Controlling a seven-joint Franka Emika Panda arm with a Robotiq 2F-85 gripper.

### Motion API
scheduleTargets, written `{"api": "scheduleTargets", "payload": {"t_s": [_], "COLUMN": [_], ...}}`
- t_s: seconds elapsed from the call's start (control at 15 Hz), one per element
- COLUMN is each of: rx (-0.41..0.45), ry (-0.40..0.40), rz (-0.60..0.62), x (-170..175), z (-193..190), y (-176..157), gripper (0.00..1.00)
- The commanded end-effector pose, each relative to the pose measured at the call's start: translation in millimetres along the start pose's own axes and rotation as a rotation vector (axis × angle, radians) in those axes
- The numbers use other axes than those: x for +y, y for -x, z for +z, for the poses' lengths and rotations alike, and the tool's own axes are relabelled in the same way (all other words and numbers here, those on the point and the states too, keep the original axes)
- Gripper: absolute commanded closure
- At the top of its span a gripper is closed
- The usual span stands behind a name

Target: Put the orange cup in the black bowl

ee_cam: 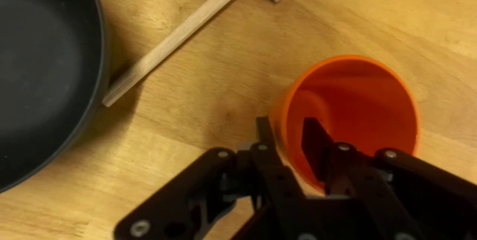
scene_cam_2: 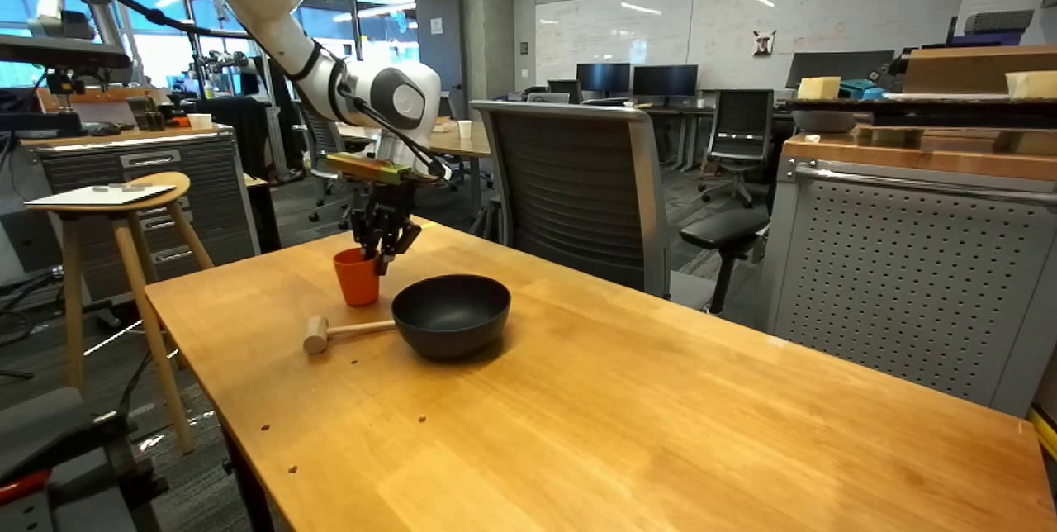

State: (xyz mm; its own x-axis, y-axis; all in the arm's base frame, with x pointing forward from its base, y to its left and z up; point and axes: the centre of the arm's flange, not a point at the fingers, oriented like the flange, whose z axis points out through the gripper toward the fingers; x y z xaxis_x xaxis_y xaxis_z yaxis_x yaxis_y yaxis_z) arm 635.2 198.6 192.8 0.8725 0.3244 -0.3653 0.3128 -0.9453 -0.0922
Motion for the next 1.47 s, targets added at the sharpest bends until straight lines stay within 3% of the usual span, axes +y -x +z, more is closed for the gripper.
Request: {"api": "scheduleTargets", "payload": {"t_s": [0.0,0.2,0.33,0.67,0.87,1.07,1.4], "rx": [0.002,0.009,0.062,0.223,0.271,0.245,0.185], "ry": [-0.041,-0.062,-0.041,0.021,0.006,-0.029,-0.110], "rz": [0.000,-0.004,0.027,0.253,0.405,0.486,0.484], "x": [9,15,30,102,158,201,211], "z": [-12,-20,-44,-113,-139,-134,-99], "y": [-1,10,34,94,144,177,168], "gripper": [0.99,1.00,0.99,0.99,0.99,0.99,0.99]}}
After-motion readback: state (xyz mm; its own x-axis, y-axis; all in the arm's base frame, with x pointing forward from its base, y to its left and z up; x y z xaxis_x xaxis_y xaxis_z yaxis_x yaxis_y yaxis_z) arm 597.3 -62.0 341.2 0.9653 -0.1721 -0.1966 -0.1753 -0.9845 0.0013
